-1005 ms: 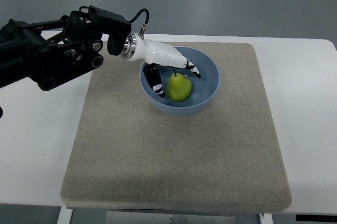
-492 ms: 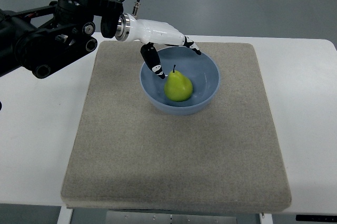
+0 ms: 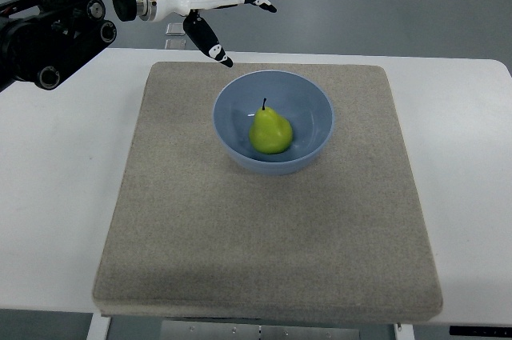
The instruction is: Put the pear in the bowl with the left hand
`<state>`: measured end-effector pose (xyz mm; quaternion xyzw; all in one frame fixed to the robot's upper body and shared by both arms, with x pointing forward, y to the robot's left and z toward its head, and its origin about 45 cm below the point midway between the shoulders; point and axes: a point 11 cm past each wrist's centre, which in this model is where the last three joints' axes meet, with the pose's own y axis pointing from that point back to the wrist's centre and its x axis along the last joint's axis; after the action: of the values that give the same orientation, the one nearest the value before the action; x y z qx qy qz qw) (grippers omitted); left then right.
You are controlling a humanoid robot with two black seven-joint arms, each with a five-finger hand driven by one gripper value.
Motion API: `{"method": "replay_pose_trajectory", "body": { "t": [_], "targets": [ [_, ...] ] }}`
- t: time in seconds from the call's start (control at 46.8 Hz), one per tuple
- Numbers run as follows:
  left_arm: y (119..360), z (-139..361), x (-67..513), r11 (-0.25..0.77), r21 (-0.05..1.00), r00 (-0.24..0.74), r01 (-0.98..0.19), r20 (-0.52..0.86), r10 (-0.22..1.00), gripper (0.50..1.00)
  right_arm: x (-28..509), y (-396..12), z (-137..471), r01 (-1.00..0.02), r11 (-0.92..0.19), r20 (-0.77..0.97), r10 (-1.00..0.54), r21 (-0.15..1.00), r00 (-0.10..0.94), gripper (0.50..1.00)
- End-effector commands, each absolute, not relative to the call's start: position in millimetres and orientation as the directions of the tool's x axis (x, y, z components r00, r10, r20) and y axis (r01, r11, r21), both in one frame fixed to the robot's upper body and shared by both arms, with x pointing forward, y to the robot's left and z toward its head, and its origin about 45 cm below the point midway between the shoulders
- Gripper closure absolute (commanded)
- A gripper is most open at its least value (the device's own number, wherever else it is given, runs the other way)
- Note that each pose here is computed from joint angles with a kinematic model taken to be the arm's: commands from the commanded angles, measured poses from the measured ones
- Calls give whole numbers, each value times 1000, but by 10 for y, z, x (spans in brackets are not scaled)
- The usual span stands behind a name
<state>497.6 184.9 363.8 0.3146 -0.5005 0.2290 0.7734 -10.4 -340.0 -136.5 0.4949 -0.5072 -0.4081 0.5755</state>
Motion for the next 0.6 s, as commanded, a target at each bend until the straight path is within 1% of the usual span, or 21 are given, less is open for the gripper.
{"method": "replay_pose_trajectory", "body": {
  "t": [0.0,0.171,0.342,0.449,0.577],
  "targets": [
    [1969,3634,5044,674,218,396,-706,911,120,536,-105,-3396,-1365,-32,176,179,-972,984,153,576],
    [2275,3664,5196,598,135,367,-790,885,285,536,-104,-3401,-1365,-32,177,180,-972,984,152,576],
    [2659,3586,5304,479,48,323,-876,797,510,536,-104,-3401,-1365,-32,177,180,-972,984,152,576],
    [2766,3557,5350,419,6,294,-908,721,627,536,-104,-3401,-1365,-32,177,180,-972,984,152,576],
    [2846,3357,5344,349,-26,272,-937,574,773,536,-113,-3403,-1365,-31,179,181,-971,983,153,576]
  ]
}}
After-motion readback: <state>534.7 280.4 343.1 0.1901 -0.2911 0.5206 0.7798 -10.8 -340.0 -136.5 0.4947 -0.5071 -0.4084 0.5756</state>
